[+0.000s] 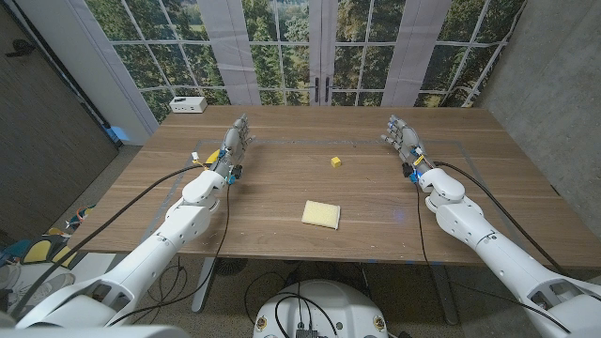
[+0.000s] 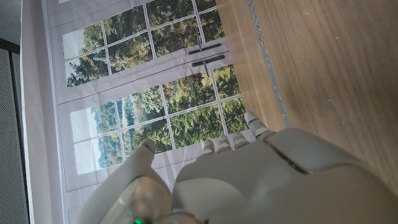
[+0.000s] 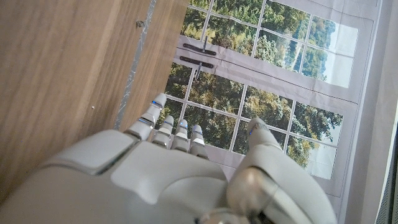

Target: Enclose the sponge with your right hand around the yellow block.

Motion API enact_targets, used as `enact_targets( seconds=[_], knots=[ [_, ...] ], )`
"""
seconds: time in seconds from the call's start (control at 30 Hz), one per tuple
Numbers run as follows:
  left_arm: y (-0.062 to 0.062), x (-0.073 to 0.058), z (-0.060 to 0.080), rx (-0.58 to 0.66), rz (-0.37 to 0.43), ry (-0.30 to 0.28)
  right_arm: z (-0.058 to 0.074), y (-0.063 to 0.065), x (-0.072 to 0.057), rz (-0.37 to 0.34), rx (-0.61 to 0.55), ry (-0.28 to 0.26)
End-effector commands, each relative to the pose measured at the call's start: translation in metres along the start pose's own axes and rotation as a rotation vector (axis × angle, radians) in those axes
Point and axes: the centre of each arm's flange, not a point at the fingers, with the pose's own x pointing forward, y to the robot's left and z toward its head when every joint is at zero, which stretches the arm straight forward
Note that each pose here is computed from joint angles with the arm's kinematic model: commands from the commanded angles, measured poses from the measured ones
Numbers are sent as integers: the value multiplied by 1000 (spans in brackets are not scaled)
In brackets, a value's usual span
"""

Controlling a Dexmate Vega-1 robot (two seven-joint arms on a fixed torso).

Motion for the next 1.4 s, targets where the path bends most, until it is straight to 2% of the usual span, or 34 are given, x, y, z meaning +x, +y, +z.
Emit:
enact_targets(
  seconds=[0.03,0.43,0.63,1.1,1.27,1.4],
  knots=[
    [-1,1,0,0,-7,1,-1,-1,-2,-5,3,0],
    [0,-1,-1,-1,-4,3,1,-1,-5,-15,-10,-1],
    [1,-2,-1,1,-5,2,3,1,-8,-24,-53,-12],
    [3,-2,0,4,-22,8,20,13,-19,-58,-232,-47],
    [3,-2,0,3,-33,8,25,20,-24,-52,-286,-40],
    [4,-3,2,8,-44,5,34,28,-31,-44,-373,-37]
  ],
)
